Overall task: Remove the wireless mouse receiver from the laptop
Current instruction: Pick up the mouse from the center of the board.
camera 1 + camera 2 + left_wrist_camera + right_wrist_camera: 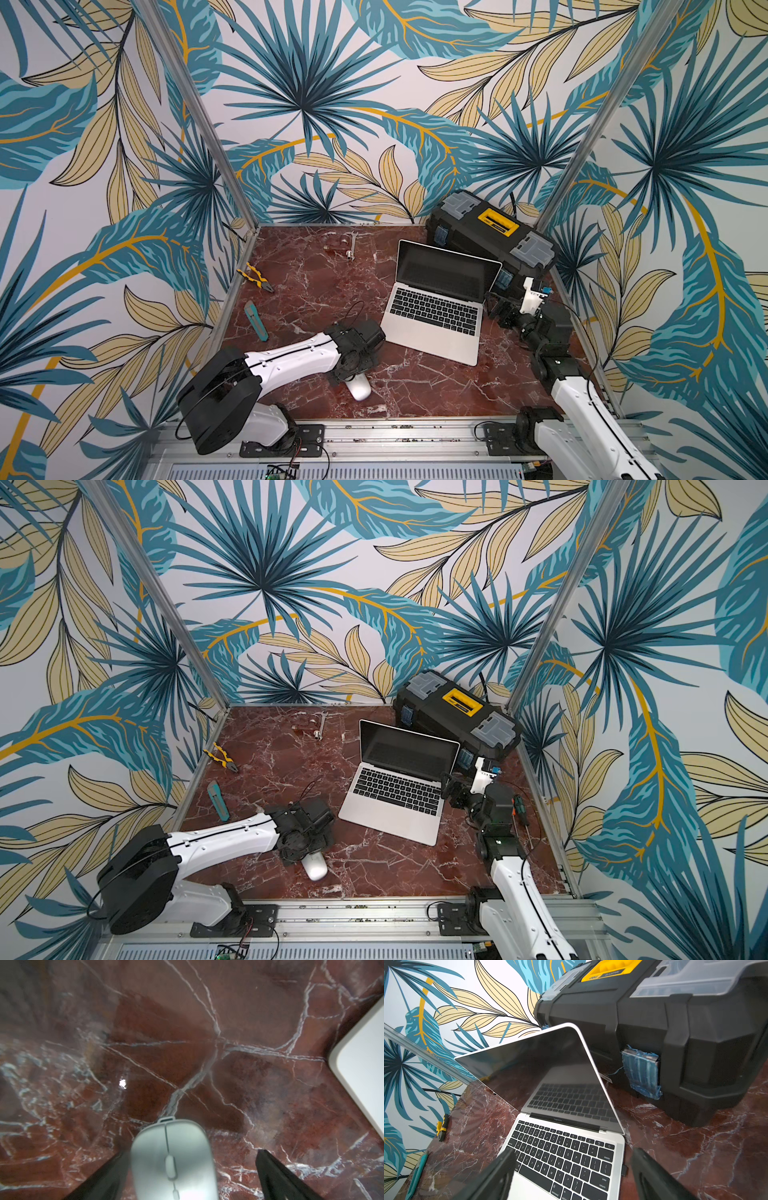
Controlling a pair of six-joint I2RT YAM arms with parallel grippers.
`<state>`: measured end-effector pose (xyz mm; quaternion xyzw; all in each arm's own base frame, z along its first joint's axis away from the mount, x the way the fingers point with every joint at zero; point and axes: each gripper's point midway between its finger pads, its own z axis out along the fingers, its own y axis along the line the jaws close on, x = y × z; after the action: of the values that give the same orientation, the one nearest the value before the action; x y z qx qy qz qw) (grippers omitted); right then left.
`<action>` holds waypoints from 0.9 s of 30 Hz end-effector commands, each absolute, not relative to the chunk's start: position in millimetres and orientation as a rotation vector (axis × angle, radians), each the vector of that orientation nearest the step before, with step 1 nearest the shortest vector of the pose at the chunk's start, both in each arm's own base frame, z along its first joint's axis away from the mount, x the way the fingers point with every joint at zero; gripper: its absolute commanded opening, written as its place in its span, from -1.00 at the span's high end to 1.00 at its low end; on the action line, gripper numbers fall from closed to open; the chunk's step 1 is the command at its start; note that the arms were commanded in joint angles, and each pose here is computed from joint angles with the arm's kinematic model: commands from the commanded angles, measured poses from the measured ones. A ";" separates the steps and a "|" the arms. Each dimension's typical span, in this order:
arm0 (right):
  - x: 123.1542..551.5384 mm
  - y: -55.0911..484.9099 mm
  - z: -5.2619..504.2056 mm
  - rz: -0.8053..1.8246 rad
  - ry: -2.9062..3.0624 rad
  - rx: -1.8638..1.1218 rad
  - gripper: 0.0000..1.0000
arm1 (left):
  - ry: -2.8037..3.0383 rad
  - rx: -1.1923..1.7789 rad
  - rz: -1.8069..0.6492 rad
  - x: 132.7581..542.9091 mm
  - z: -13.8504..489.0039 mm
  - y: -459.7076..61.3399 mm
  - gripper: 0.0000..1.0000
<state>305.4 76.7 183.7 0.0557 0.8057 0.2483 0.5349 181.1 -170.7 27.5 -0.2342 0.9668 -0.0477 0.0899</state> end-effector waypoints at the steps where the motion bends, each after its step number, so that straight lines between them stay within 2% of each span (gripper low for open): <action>1: 298.9 81.4 170.3 0.621 1.956 0.131 -0.82 | 2.848 -0.735 -0.165 183.9 26.0 -173.4 -1.00; 5: 298.6 83.4 167.0 0.636 1.964 0.132 -0.80 | 2.851 -0.731 -0.135 179.7 22.7 -171.5 -0.98; 14: 296.6 88.7 166.7 0.669 1.975 0.118 -0.73 | 2.872 -0.694 -0.087 170.9 14.5 -169.3 -0.69; 21: 295.1 89.8 164.3 0.674 1.987 0.115 -0.72 | 2.884 -0.666 -0.051 166.4 10.5 -169.0 -0.66; 27: 294.9 92.0 163.5 0.683 1.993 0.111 -0.71 | 2.870 -0.661 -0.047 168.5 11.3 -168.3 -0.46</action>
<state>299.0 88.0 172.9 0.0456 0.8144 0.2741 0.5094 170.5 -172.5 17.4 -0.2244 0.9693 -0.0275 0.0964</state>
